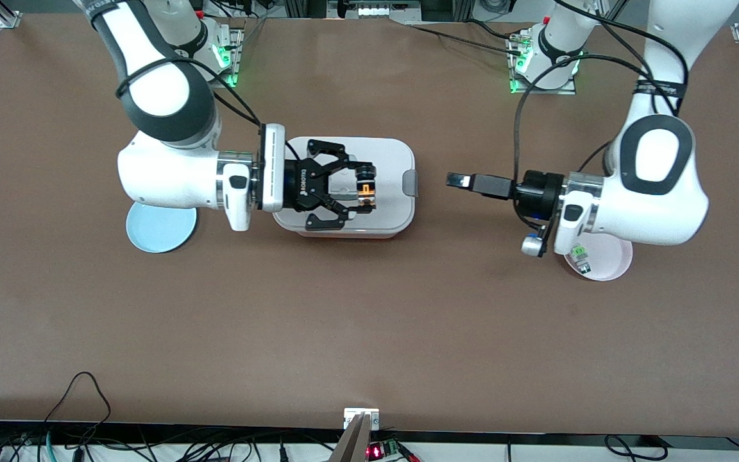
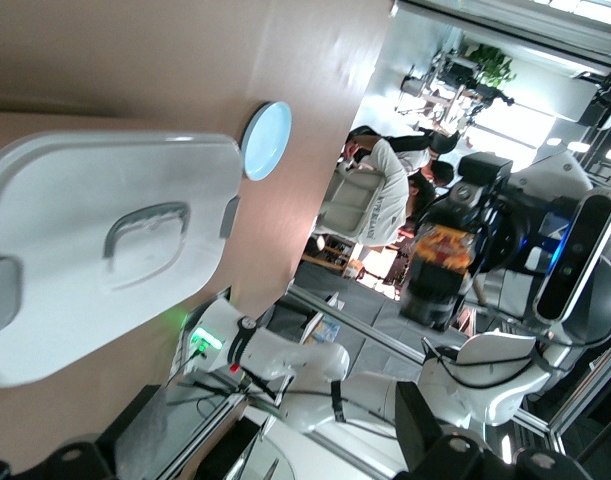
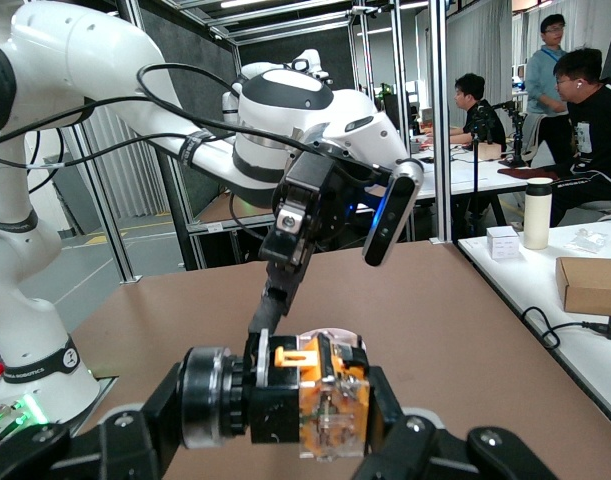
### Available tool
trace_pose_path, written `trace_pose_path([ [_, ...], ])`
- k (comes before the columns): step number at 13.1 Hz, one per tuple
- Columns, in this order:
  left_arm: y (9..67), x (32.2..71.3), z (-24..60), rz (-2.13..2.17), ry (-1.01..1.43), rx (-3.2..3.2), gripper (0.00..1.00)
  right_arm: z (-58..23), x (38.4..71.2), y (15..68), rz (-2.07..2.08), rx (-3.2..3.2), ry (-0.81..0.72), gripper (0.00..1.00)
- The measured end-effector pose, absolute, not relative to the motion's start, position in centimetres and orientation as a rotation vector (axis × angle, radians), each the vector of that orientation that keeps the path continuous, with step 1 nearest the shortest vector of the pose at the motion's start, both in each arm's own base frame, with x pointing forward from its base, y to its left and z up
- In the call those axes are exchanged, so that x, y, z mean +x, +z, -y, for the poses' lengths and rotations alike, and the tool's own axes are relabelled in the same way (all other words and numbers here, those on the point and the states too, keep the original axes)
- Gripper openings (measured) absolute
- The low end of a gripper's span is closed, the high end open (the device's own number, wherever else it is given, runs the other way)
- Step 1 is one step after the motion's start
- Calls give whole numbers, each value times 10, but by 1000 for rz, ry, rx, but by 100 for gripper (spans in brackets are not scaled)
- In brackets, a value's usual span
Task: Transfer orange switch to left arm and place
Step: 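Close the left gripper on the orange switch held by the right gripper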
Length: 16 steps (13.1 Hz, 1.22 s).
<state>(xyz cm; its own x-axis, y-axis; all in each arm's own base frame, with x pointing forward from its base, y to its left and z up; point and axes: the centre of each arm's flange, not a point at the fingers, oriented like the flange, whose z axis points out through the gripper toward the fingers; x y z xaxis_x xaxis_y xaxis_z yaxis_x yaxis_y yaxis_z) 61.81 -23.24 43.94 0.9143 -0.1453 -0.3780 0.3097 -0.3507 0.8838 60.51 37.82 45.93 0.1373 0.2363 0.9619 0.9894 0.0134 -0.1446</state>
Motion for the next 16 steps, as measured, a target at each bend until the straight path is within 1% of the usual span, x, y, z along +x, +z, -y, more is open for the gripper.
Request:
trace_pose_path([
  [3,418,620,276,-112,-385,1816,100,-403,600,447,1246,-1436,-980,72],
  [7,407,634,243,-140,-364,1787,100,-427,588,447,1243,-1469,-1006,72],
  [11,412,644,227,-197,-338,1700,100,-430,586,447,1244,-1473,-1007,72],
  [16,413,637,247,-165,-363,1697,100,-430,586,447,1244,-1475,-1008,72],
])
